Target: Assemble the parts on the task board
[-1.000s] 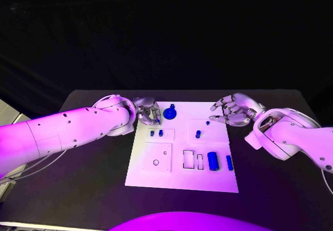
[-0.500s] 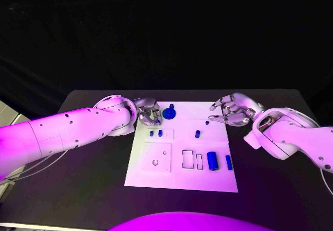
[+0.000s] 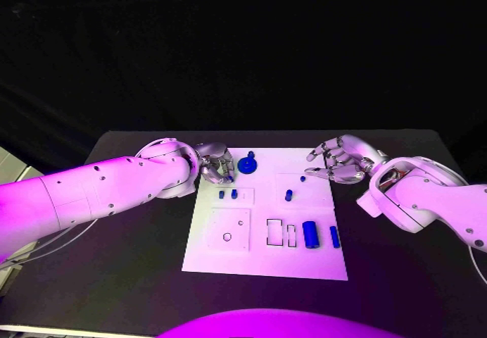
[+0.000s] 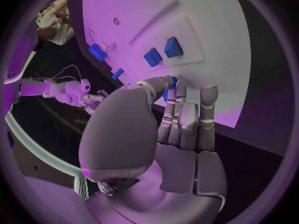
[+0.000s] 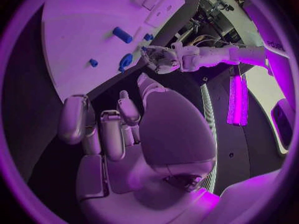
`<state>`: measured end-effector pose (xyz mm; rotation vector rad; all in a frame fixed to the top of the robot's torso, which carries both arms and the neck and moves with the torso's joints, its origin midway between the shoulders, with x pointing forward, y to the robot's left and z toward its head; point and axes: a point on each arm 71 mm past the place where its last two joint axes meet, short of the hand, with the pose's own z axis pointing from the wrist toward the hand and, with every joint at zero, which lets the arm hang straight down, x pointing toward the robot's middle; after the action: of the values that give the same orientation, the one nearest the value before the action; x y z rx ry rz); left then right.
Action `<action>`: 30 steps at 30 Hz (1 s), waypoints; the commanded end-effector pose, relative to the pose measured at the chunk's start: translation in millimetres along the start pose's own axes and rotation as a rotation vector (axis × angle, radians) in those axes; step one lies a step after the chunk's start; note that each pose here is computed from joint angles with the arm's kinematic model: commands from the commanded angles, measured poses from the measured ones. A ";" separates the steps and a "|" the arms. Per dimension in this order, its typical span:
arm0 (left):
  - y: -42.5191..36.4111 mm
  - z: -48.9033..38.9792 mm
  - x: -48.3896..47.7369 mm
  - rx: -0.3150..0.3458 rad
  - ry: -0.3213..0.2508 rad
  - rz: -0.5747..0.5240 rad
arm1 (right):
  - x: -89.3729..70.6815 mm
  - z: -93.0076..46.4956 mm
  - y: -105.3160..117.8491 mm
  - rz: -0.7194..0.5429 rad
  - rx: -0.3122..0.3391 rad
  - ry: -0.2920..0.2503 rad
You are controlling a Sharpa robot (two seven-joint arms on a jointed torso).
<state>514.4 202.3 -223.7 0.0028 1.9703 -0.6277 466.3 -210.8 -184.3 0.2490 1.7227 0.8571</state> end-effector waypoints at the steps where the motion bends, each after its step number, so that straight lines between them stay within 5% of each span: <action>1: -1.5 -0.4 2.2 0.004 0.024 -0.003 | 0.8 -0.2 1.0 -0.009 -0.010 0.007; 30: -4.7 5.7 5.3 0.010 0.047 -0.025 | 1.9 0.2 2.1 -0.009 -0.012 0.012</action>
<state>517.1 198.4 -226.2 -0.0104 1.9878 -0.6384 466.2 -209.6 -184.2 0.2466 1.7232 0.8588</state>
